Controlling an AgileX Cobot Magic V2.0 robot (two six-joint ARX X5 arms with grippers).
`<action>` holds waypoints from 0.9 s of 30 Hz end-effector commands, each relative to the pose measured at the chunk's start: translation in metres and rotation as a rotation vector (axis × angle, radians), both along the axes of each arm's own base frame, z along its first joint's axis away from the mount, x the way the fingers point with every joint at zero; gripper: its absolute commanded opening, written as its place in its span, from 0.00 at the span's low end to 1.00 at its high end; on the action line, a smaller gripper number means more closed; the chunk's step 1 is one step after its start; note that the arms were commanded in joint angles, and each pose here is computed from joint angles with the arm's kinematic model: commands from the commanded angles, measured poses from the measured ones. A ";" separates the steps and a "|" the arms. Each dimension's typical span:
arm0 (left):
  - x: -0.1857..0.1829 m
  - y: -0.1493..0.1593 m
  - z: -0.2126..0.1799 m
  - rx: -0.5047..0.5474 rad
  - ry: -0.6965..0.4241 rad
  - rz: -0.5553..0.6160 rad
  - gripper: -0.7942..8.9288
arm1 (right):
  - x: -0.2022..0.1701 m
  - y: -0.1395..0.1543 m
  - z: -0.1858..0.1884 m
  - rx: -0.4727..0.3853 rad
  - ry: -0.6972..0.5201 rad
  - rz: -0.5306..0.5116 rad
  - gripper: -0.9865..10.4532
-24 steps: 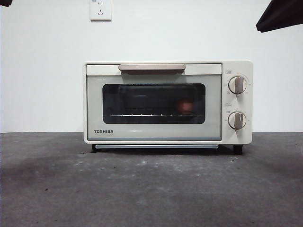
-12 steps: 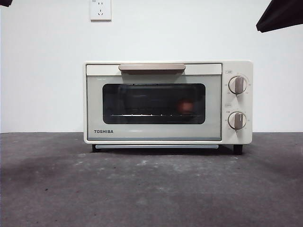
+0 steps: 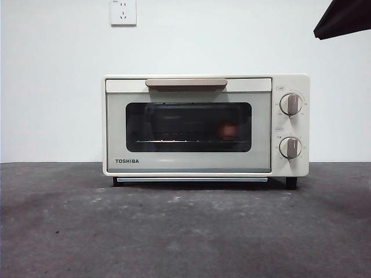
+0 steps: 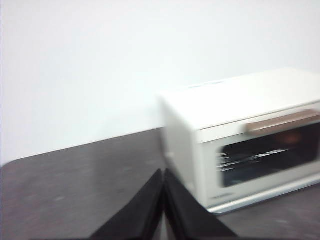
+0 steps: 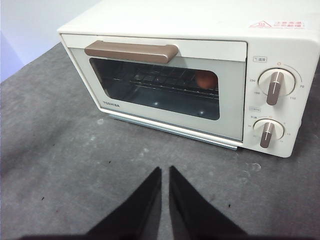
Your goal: Eggoven
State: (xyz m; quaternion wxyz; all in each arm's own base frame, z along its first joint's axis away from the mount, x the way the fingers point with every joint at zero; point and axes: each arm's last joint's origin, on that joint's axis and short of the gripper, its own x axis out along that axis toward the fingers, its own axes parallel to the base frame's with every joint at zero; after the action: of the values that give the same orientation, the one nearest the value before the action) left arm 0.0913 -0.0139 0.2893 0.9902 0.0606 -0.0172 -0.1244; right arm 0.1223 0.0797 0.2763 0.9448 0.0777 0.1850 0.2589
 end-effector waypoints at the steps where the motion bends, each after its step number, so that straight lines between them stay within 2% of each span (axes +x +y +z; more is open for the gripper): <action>1: 0.002 0.003 -0.026 0.005 -0.032 0.059 0.09 | 0.000 0.001 0.003 0.001 -0.018 0.009 0.09; 11: 0.001 0.009 -0.099 -0.008 0.003 0.131 0.09 | 0.000 0.001 0.003 0.001 -0.018 0.009 0.09; 15: 0.003 0.010 -0.114 -0.006 0.031 0.145 0.09 | 0.000 0.001 0.003 0.001 -0.018 0.009 0.09; 23: 0.005 0.010 -0.139 0.002 0.167 0.148 0.09 | 0.000 0.001 0.003 0.001 -0.018 0.009 0.09; 27: 0.005 0.010 -0.140 0.003 0.180 0.148 0.09 | 0.000 0.001 0.003 0.001 -0.018 0.009 0.09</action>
State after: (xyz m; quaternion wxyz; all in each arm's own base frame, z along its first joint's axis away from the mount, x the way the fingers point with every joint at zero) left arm 0.0948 -0.0038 0.1572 0.9944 0.0532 0.0694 -0.0588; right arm 0.1224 0.0797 0.2763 0.9449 0.0776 0.1850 0.2587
